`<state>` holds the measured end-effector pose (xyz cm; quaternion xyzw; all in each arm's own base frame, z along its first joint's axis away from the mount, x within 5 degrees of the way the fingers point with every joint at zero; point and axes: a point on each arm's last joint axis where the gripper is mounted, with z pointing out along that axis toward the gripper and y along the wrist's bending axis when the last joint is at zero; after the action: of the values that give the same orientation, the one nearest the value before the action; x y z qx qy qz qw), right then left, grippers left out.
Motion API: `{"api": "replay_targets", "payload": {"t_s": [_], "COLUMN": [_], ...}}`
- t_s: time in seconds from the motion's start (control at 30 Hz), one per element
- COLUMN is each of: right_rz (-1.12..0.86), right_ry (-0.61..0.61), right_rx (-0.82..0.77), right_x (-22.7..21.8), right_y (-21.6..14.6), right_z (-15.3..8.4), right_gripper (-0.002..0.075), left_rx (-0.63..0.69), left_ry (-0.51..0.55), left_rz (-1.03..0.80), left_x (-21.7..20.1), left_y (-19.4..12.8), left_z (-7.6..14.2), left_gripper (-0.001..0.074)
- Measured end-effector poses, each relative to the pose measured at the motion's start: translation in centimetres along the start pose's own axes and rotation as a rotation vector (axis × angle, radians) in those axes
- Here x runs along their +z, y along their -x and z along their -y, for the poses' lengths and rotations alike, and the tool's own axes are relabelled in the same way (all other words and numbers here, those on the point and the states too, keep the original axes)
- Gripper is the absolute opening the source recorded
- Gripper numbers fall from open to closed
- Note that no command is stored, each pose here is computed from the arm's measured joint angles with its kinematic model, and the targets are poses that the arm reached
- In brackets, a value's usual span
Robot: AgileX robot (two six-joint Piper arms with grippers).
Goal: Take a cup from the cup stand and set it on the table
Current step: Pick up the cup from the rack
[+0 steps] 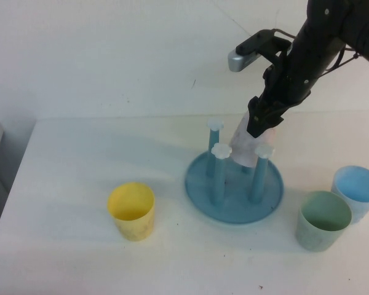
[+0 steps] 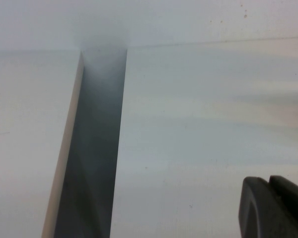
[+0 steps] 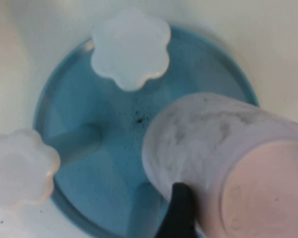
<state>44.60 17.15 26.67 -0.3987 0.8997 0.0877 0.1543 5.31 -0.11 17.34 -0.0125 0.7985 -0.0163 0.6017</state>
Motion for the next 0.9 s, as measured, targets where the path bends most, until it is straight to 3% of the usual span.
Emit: {"api": "replay_targets", "payload": {"t_s": [0.9], "right_rz": [0.015], "right_ry": [0.029], "right_rx": [0.005], "right_x": [1.5], "right_y": [0.6], "right_z": [0.3], "right_gripper": [0.0550], "left_rx": [0.000], "left_ry": [0.000], "left_rz": [0.000], "left_x": [0.0], "left_y": [0.0], "left_z": [0.0], "left_gripper": [-0.0003]}}
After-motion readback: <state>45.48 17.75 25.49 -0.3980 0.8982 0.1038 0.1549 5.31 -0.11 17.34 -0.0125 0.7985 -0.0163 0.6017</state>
